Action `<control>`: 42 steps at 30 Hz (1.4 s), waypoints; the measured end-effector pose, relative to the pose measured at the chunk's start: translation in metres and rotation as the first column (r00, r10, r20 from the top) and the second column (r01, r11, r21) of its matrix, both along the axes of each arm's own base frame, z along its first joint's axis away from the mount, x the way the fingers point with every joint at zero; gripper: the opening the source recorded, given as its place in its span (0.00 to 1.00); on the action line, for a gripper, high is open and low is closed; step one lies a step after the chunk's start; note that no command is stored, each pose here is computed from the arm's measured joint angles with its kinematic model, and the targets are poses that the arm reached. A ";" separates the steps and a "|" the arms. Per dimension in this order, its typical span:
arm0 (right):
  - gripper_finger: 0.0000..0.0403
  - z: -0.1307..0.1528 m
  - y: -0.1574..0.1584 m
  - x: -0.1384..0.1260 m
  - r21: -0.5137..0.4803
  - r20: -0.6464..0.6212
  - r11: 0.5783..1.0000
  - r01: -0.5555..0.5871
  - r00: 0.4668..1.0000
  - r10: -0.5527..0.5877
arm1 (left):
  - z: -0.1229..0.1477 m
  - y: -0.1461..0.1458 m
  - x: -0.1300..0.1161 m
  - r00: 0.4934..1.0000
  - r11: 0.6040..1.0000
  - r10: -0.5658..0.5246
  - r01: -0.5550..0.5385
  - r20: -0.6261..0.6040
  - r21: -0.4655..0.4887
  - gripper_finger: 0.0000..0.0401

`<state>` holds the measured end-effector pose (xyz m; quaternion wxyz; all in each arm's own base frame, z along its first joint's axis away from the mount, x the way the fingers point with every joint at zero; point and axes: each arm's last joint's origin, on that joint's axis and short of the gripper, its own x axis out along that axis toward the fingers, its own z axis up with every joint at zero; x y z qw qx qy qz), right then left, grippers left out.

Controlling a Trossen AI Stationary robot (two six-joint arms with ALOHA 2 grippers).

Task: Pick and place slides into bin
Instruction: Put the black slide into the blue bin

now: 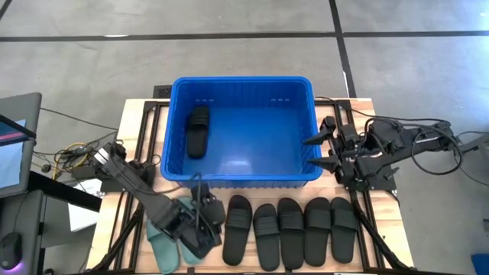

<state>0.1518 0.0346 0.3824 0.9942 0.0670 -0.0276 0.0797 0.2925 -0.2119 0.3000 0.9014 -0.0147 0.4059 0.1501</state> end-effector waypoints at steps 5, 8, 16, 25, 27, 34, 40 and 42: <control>0.66 -0.004 0.000 0.000 -0.010 -0.036 1.000 -0.005 0.999 0.004 | -0.023 -0.005 0.004 0.996 0.997 -0.083 0.083 0.012 0.000 0.61; 0.66 -0.006 0.000 0.000 -0.016 -0.062 1.000 -0.004 0.998 0.003 | -0.030 -0.003 0.003 0.995 0.995 -0.099 0.100 -0.018 0.025 0.58; 0.66 -0.008 0.000 -0.001 -0.023 -0.085 1.000 -0.006 0.996 0.004 | -0.051 -0.014 0.018 0.965 0.969 -0.246 0.243 -0.089 -0.044 0.54; 0.66 -0.010 0.000 -0.001 -0.025 -0.097 1.000 -0.006 0.995 0.004 | -0.087 -0.028 0.040 0.953 0.961 -0.207 0.240 -0.222 0.136 0.54; 0.66 -0.010 0.000 -0.001 -0.025 -0.100 1.000 -0.006 0.995 0.003 | -0.096 -0.030 0.046 0.949 0.951 -0.195 0.245 -0.248 0.190 0.54; 0.66 -0.011 0.000 -0.001 -0.021 -0.108 1.000 -0.006 0.994 0.004 | -0.118 -0.039 0.062 0.927 0.939 -0.223 0.287 -0.301 0.188 0.54; 0.66 -0.011 0.000 -0.001 -0.020 -0.112 1.000 -0.006 0.994 0.004 | -0.127 -0.034 0.062 0.950 0.956 -0.114 0.185 -0.292 0.227 0.54; 0.66 -0.011 0.000 -0.001 -0.021 -0.115 1.000 -0.006 0.993 0.004 | -0.131 -0.029 0.059 0.940 0.953 -0.079 0.168 -0.330 0.250 0.54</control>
